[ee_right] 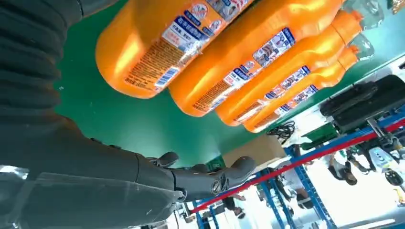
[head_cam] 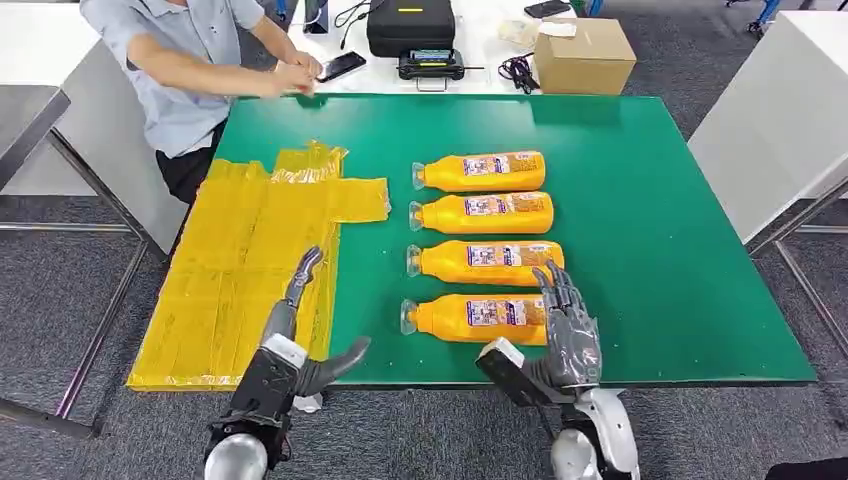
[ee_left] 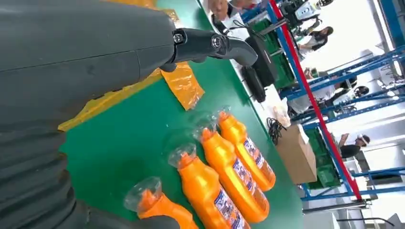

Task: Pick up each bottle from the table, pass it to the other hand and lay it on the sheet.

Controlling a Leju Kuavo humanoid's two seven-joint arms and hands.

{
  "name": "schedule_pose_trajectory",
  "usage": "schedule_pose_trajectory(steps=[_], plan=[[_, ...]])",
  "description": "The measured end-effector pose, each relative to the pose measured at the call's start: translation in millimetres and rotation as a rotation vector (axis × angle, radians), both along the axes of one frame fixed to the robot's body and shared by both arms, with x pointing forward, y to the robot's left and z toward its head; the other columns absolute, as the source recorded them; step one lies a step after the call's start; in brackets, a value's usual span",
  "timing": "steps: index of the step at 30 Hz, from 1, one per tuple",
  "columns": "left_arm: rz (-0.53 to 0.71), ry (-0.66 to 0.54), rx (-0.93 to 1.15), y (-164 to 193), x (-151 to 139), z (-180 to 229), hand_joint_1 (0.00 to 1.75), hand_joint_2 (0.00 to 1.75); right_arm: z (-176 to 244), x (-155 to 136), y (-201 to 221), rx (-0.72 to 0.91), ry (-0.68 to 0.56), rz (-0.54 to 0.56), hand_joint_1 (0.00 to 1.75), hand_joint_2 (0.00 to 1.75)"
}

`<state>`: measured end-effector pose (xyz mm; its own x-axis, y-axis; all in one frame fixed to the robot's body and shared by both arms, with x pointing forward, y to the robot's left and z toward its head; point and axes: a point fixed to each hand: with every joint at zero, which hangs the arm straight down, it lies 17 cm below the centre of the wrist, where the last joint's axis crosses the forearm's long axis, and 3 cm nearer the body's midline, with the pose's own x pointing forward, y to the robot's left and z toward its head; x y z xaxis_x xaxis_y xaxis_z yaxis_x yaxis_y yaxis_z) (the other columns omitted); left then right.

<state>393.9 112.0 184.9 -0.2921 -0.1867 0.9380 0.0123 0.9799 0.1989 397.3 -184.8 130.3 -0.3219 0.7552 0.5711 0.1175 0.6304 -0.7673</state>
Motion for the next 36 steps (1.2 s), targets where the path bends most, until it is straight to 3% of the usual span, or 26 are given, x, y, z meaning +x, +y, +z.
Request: schedule_pose_trajectory(steps=[12,22,36], plan=[[-0.023,0.002,0.003,-8.7,-0.7,0.0,0.0,1.75,-2.6,5.2,-3.7,-0.026,0.016,-0.011,0.0,1.75],[-0.074,0.011,0.0,-23.6,3.1,-1.5,0.0,1.75,-58.3,25.0,-10.4,-0.106,0.196,0.012,0.0,1.75],[-0.135,0.038,-0.007,-41.4,5.9,-10.6,0.0,1.75,-91.9,35.0,-12.0,-0.218,0.28,0.045,0.0,1.75]])
